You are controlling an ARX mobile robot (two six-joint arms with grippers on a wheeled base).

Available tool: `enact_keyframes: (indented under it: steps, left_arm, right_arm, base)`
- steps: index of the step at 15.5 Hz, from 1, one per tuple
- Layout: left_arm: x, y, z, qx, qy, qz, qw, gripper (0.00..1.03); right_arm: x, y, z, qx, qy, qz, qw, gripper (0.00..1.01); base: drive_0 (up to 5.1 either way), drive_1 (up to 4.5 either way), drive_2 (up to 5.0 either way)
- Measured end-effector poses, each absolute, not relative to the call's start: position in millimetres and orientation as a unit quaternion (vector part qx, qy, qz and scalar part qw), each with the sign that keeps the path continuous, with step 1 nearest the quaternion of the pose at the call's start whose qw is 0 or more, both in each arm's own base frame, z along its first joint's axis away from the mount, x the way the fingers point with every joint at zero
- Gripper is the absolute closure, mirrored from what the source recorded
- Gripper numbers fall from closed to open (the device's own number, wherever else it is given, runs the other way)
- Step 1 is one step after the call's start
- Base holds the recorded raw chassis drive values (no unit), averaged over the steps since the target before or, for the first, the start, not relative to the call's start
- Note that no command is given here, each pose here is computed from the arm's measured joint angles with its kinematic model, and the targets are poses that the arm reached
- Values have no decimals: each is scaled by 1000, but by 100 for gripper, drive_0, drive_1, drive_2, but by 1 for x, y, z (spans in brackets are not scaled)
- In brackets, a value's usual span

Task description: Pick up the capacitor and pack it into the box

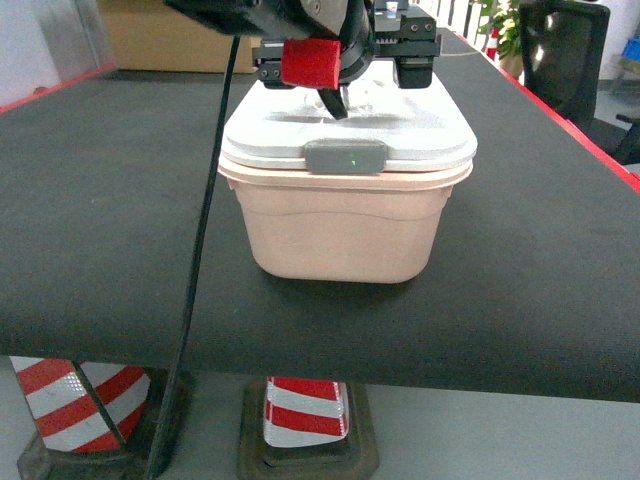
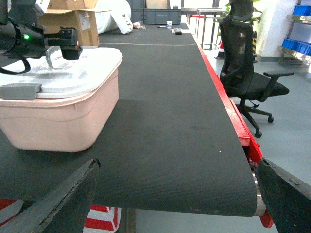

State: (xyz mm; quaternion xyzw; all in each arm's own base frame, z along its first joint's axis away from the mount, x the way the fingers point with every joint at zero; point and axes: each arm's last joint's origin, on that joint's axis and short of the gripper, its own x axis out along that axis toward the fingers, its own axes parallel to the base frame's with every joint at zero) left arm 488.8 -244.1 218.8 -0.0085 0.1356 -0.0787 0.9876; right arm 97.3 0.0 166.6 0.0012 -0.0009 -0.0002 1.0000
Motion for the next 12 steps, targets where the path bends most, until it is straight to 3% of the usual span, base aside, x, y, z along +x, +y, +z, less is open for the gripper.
enact_keyframes:
  steps: [5, 8, 10, 12]
  left_arm:
    - [486, -247, 235, 1, 34, -81, 996, 5]
    - [469, -235, 277, -2, -40, -72, 997, 5]
    - [440, -205, 317, -13, -105, -54, 993, 5]
    - [399, -145, 346, -22, -167, -9, 986, 5]
  right_arm:
    - [97, 0, 167, 1, -1, 0, 1000, 3]
    - [97, 0, 167, 1, -1, 0, 1000, 3]
    - [97, 0, 167, 1, -1, 0, 1000, 3]
    - [97, 0, 167, 1, -1, 0, 1000, 3]
  base:
    - [0, 0, 0]
    - [0, 0, 0]
    - [0, 0, 0]
    - [0, 0, 0]
